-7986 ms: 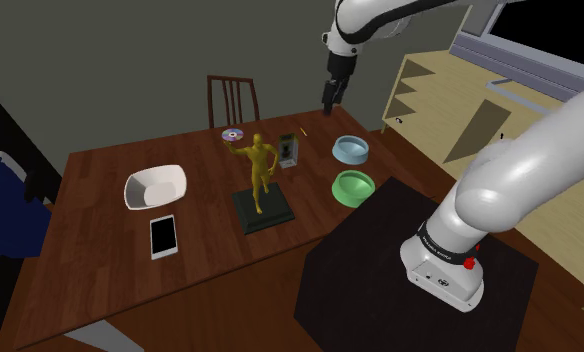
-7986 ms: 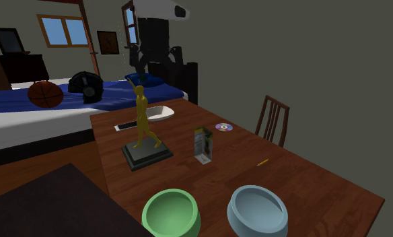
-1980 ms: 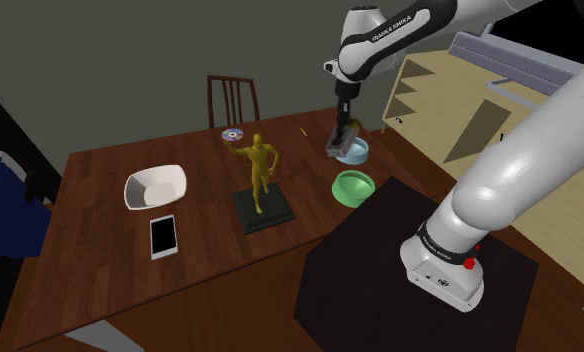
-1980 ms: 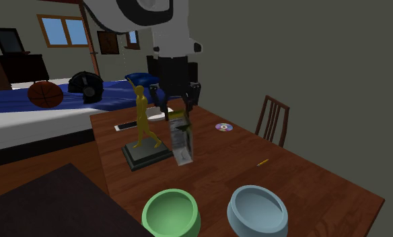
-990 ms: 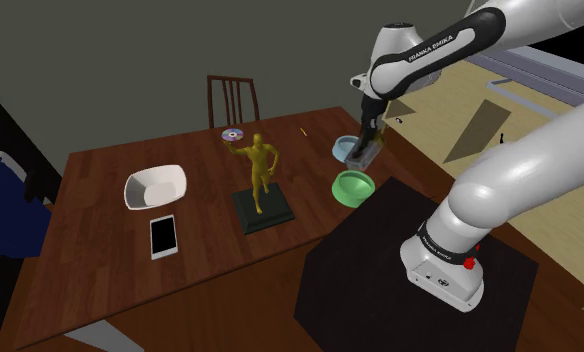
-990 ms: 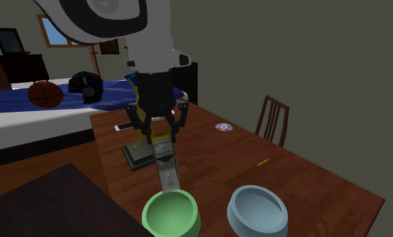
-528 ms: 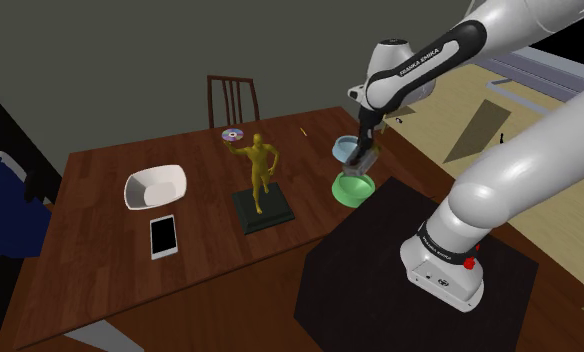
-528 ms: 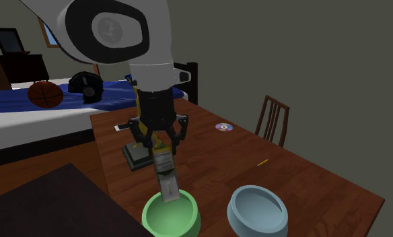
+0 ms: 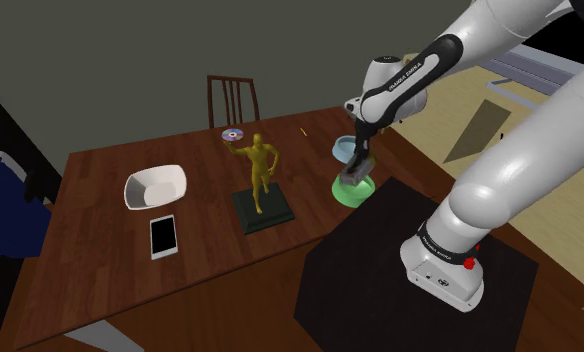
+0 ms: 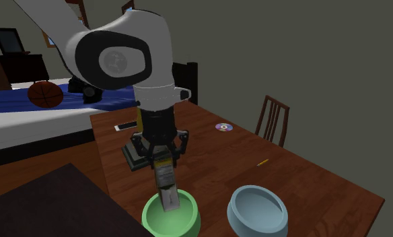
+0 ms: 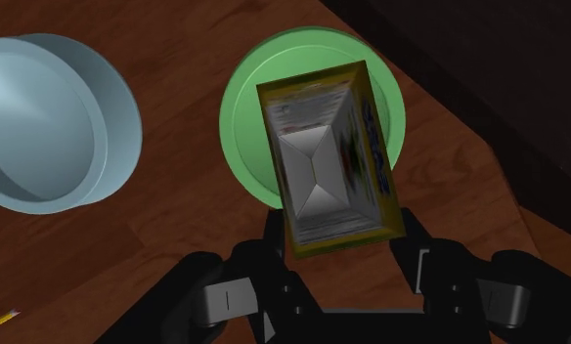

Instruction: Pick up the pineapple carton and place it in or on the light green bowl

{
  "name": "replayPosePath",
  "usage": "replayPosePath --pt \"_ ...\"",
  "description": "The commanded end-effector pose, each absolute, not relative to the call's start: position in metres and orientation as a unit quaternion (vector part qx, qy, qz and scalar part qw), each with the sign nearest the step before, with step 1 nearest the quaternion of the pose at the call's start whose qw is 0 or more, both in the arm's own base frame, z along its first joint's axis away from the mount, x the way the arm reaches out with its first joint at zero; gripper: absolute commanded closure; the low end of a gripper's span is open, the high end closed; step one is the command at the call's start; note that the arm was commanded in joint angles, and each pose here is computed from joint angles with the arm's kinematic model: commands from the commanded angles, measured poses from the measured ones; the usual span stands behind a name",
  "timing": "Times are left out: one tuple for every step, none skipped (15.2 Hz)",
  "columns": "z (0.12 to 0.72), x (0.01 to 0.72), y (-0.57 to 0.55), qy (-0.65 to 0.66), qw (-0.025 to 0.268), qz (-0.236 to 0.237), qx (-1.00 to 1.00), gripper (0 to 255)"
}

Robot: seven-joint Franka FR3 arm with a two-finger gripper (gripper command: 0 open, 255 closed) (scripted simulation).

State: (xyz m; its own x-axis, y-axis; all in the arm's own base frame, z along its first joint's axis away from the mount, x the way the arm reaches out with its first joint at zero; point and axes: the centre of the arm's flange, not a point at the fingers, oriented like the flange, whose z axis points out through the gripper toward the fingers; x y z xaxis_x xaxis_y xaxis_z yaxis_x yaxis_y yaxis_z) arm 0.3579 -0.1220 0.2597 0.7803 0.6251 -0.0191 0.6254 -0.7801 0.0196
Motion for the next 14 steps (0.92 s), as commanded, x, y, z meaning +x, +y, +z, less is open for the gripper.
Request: replayPosePath --pt "0.2479 0.3575 -0.1223 0.331 0.013 -0.005 0.943 255" --pt "0.2479 0.3575 -0.1223 0.331 0.013 -0.005 0.943 255" --pt "0.2479 0.3575 -0.1223 0.331 0.013 -0.005 0.943 255" --pt "0.2479 0.3575 -0.1223 0.331 0.013 -0.005 0.943 255" --pt "0.2479 0.3575 -0.1223 0.331 0.013 -0.005 0.943 255" --pt "0.2479 0.3575 -0.1223 0.331 0.013 -0.005 0.943 255" --pt "0.2479 0.3575 -0.1223 0.331 0.013 -0.005 0.943 255" --pt "0.2479 0.3575 -0.1223 0.331 0.013 -0.005 0.943 255" --pt "0.2479 0.3575 -0.1223 0.331 0.013 -0.005 0.943 255" --pt "0.2479 0.3575 -0.1223 0.331 0.013 -0.005 0.943 0" --pt "0.2479 0.3575 -0.1223 0.331 0.013 -0.005 0.943 0" --pt "0.2479 0.3575 -0.1223 0.331 0.013 -0.005 0.943 0" --pt "0.2479 0.3575 -0.1223 0.331 0.013 -0.005 0.943 0" --pt "0.2479 0.3575 -0.1223 0.331 0.013 -0.005 0.943 0"
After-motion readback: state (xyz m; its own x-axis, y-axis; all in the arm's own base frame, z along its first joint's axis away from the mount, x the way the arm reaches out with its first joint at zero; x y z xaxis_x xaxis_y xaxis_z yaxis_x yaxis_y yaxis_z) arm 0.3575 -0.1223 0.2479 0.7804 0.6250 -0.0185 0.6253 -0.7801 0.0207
